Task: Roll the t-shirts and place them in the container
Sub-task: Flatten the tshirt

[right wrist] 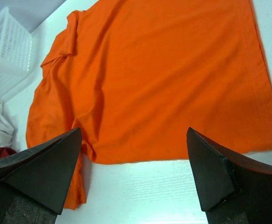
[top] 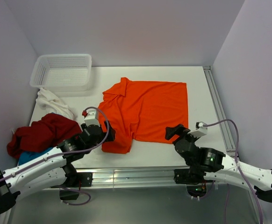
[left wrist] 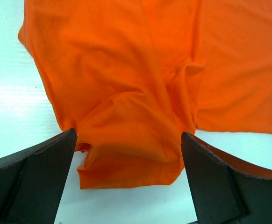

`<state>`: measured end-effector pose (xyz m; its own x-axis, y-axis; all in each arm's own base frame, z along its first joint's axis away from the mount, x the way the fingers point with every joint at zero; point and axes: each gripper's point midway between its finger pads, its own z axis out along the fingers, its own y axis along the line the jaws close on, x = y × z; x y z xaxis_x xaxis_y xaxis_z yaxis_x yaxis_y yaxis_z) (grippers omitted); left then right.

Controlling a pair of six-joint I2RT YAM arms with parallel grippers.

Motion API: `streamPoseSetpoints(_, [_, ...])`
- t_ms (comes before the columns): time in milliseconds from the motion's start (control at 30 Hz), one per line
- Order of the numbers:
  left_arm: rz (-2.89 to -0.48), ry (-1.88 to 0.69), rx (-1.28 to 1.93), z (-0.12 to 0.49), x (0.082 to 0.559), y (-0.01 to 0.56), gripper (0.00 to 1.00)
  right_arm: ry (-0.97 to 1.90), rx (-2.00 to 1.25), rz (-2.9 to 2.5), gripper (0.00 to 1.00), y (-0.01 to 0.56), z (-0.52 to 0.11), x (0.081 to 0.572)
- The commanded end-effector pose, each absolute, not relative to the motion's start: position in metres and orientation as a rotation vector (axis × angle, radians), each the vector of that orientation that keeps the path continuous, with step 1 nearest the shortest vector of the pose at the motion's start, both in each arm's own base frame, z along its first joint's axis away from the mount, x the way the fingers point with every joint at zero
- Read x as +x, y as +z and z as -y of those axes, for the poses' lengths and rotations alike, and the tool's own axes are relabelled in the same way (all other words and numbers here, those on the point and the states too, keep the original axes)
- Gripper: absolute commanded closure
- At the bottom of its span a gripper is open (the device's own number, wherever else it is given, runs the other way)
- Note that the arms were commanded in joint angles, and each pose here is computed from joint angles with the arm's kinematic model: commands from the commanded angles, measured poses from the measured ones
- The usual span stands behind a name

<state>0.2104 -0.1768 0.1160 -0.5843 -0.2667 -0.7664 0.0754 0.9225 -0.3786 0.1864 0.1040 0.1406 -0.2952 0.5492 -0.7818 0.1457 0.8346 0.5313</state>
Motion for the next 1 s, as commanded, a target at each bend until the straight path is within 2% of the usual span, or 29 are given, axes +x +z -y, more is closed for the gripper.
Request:
streamPoseSetpoints(0, [-2.107,-0.506,-0.144,0.182,0.213,0.127,0.01,0.488,0.632,-1.819,0.0,0.148,-0.099,0.186])
streamPoseSetpoints(267, [-2.058,-0.493,-0.248,0.167,0.208,0.125,0.01,0.687,0.643,-1.785,0.0,0.158,-0.094,0.173])
streamPoseSetpoints(333, [-2.03,-0.527,-0.238,0.166,0.206,0.132,0.01,0.737,0.766,-1.697,0.04,0.167,-0.076,0.173])
streamPoseSetpoints(467, [-1.98,-0.494,-0.345,0.153,0.212,0.147,0.01,0.675,0.808,-1.611,0.04,0.199,-0.04,0.171])
streamPoseSetpoints(533, [-2.033,-0.455,-0.371,0.154,0.212,0.15,0.0,0.615,0.759,-1.7,0.0,0.216,-0.042,0.166])
streamPoseSetpoints(567, [-2.015,-0.526,-0.501,0.16,0.215,0.175,0.01,0.585,0.762,-1.749,0.0,0.22,-0.045,0.164])
streamPoseSetpoints(600, [-2.131,-0.396,-0.511,0.151,0.205,0.153,0.0,0.575,0.828,-1.786,0.0,0.236,-0.036,0.157])
streamPoseSetpoints(667, [-2.188,-0.437,-0.547,0.165,0.203,0.173,0.0,0.402,0.784,-1.951,0.0,0.238,-0.054,0.154])
streamPoseSetpoints(733, [-2.287,-0.365,-0.525,0.168,0.196,0.166,0.01,0.321,0.682,-2.029,0.0,0.257,-0.071,0.156])
streamPoseSetpoints(833, [-2.337,-0.374,-0.492,0.174,0.191,0.173,0.0,0.407,0.657,-2.068,0.0,0.263,-0.095,0.158])
streamPoseSetpoints(967, [-2.327,-0.482,-0.451,0.177,0.182,0.177,0.0,0.478,0.622,-2.252,0.0,0.23,-0.124,0.152])
